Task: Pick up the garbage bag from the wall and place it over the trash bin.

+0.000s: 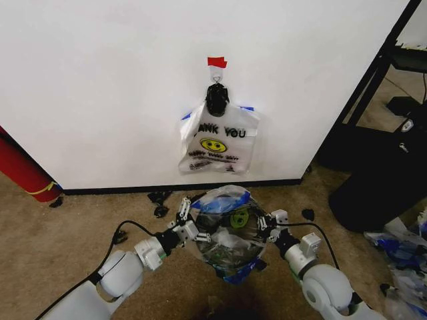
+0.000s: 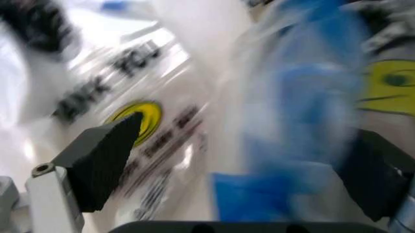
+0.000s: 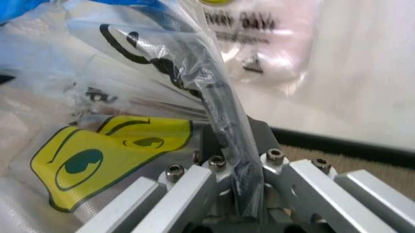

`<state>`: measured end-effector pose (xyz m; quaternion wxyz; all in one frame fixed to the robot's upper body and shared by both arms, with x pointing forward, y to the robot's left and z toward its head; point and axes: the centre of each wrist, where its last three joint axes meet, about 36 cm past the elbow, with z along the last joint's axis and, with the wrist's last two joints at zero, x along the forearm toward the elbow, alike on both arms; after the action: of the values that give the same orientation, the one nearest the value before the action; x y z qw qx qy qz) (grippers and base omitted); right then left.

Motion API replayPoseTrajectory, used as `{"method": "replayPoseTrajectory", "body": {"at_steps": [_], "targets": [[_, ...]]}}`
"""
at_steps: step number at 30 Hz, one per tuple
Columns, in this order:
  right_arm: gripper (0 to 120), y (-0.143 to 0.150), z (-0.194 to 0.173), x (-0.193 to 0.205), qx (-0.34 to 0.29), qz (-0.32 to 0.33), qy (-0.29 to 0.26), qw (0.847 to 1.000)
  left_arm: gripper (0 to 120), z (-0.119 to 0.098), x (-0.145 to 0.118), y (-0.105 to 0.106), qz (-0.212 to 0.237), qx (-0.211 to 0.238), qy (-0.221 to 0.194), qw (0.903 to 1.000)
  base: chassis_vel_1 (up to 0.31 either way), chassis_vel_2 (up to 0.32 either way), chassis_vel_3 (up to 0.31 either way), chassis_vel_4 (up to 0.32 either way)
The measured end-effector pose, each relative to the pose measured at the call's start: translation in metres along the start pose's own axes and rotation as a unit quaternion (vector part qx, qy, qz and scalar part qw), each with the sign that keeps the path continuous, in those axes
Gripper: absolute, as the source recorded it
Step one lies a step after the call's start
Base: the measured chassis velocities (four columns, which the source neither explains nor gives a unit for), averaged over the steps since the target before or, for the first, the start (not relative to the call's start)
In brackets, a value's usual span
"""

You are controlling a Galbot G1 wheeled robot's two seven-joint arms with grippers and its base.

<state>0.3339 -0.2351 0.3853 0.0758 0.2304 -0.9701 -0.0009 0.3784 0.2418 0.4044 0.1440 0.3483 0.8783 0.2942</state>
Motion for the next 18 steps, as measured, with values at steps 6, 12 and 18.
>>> {"method": "replayPoseTrajectory", "body": {"at_steps": [6, 12, 18], "targets": [[0, 0.0, 0.003, 0.001, 0.02, -0.004, -0.004, 1.0, 94, -0.009, 0.0, 0.0, -0.023, 0.06, 0.009, 0.9979, 0.0, 0.0, 0.0, 0.0], [0, -0.006, 0.009, 0.0, 0.029, -0.003, 0.006, 1.0, 78, -0.023, 0.0, 0.0, -0.011, 0.118, -0.006, 0.993, 0.0, 0.0, 0.0, 0.0], [0, -0.011, 0.015, 0.0, 0.038, -0.006, 0.015, 0.999, 90, -0.03, -0.001, 0.008, 0.003, 0.137, -0.015, 0.9905, 0.0, 0.0, 0.0, 0.0]]}}
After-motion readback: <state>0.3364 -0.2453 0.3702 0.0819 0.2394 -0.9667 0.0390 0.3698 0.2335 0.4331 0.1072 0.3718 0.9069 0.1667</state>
